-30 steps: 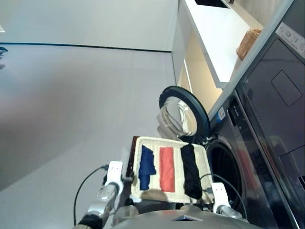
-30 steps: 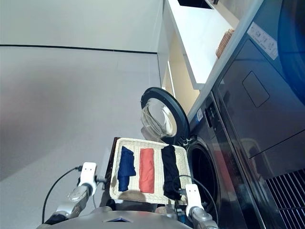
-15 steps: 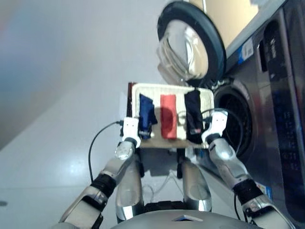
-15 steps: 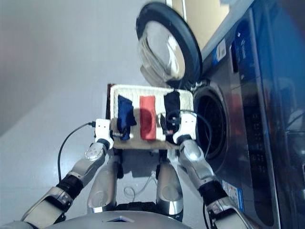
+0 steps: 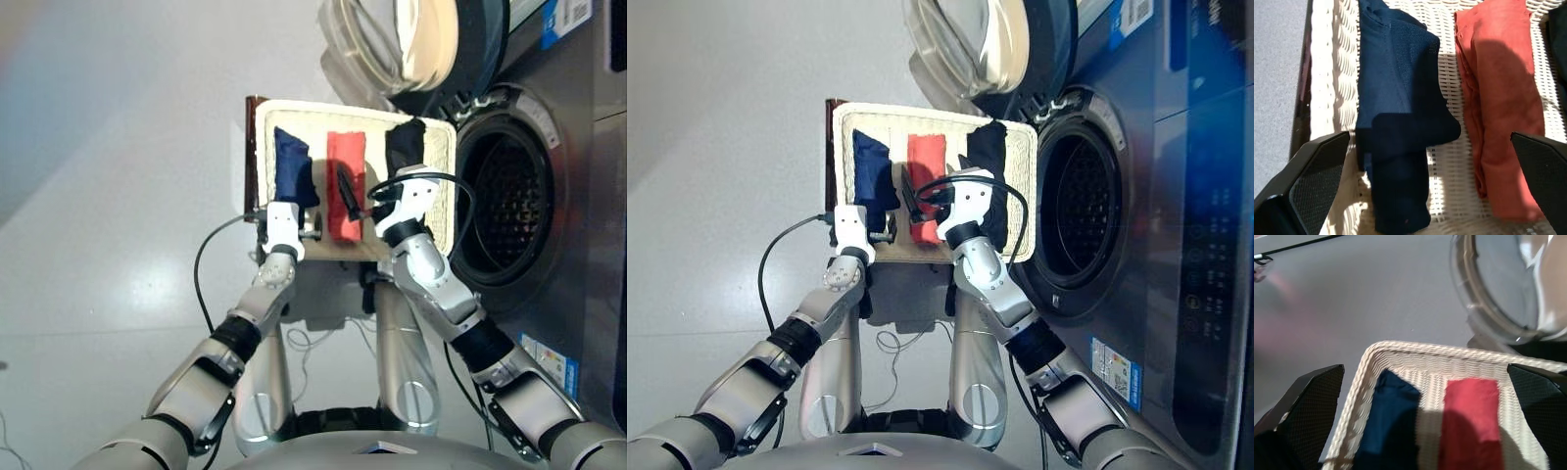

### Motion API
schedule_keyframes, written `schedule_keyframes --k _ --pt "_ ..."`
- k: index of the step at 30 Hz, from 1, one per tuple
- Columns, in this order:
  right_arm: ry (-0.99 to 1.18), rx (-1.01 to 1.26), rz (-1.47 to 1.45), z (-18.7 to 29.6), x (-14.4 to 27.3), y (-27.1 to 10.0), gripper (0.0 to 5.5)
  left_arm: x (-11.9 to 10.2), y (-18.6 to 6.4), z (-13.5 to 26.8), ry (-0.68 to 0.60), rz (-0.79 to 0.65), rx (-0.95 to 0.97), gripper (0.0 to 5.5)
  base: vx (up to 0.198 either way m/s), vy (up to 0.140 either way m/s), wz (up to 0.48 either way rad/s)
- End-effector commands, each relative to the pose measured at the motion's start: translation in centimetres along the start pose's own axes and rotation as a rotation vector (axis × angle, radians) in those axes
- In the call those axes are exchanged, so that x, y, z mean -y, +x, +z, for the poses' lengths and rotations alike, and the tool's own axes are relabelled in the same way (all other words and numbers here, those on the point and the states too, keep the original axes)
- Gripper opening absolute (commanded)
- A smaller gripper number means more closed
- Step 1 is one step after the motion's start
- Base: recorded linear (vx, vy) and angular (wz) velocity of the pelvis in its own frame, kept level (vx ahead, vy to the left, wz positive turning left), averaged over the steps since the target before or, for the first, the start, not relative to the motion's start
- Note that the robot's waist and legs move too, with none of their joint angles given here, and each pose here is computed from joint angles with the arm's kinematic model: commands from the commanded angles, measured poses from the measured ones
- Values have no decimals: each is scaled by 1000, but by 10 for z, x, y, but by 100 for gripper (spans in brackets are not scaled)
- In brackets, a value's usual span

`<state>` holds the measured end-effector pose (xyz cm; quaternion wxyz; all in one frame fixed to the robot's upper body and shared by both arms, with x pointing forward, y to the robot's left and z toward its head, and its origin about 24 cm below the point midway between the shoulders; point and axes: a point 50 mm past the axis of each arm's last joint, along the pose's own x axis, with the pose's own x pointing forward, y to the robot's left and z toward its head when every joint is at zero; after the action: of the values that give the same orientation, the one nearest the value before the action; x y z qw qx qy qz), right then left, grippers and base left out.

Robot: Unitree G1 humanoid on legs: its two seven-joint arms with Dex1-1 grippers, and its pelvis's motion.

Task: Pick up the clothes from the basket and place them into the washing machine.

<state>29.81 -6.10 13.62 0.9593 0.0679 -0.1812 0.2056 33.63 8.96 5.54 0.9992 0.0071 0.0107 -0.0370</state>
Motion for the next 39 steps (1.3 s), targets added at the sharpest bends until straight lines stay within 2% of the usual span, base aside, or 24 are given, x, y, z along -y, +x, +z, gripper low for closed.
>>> schedule_keyframes --k 1,11,25,39 --pt "22 256 73 49 -21 12 550 22 8 29 -10 -38 128 550 0 0 0" --pt "55 288 153 56 -38 16 550 11 26 40 -15 74 116 550 -16 4 -5" --pt "129 347 276 73 -55 11 550 4 45 69 -2 132 153 550 13 1 -3" --pt "144 333 316 74 -57 6 550 -8 52 62 -25 185 71 550 0 0 0"
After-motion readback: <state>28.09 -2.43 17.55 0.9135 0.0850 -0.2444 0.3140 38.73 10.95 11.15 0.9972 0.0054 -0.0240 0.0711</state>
